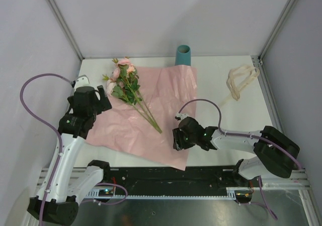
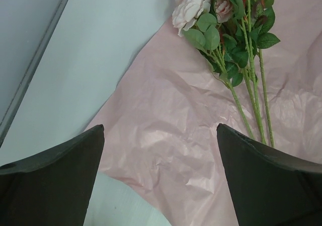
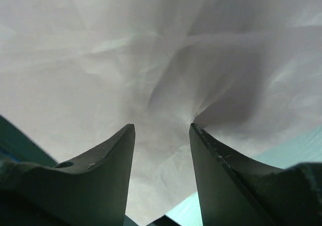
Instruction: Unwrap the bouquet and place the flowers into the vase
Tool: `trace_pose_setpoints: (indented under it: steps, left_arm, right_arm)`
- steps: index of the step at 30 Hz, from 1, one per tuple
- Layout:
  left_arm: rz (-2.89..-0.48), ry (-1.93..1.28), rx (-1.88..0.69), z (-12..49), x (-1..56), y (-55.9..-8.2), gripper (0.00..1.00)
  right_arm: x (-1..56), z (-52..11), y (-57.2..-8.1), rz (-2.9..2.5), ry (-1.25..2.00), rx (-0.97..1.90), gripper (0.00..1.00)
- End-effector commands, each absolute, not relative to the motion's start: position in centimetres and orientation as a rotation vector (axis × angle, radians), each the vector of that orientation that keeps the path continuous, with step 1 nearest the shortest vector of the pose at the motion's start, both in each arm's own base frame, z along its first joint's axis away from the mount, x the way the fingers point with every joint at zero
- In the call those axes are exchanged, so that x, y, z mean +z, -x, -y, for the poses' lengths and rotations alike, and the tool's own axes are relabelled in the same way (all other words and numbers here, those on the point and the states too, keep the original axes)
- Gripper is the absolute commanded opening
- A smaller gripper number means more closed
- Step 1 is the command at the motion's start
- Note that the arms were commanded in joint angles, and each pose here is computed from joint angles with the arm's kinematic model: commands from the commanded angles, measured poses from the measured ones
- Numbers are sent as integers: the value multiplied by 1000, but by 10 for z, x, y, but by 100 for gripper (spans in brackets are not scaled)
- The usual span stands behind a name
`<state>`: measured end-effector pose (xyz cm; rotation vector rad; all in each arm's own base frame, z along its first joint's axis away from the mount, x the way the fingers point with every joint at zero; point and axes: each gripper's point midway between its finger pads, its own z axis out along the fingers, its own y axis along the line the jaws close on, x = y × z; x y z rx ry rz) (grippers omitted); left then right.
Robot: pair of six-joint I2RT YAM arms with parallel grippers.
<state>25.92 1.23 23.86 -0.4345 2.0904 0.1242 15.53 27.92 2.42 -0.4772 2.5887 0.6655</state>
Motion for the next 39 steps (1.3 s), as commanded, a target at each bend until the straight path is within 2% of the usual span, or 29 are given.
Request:
trace_pose_setpoints:
  steps: [1,5,9,13,18,27,36,39]
  left_arm:
    - [-2061,461,144,-16,241,-263,97]
    - [-2057,460,141,-16,242,-262,97]
    - [-2051,463,134,-16,243,-262,97]
    - [-2051,457,123,-14,243,-262,97]
    - [-2040,455,111,-13,245,-262,96]
    - [-2046,441,79,-8,244,-263,96]
    - [-2051,439,73,-6,242,-265,96]
    - [-2051,441,73,-6,242,-264,96]
  right_arm:
    - [16,-270,-176,-2527,431,502,52]
    - [40,-283,-186,-2447,434,545,51]
    - [92,-313,-206,-2287,481,668,50]
    - [135,-345,-245,-2130,477,744,49]
    - [155,-383,-295,-2070,462,810,47]
    - [148,-435,-370,-2004,426,763,43]
    - [111,-475,-386,-2036,507,640,41]
    - [103,-476,-395,-2020,514,518,40]
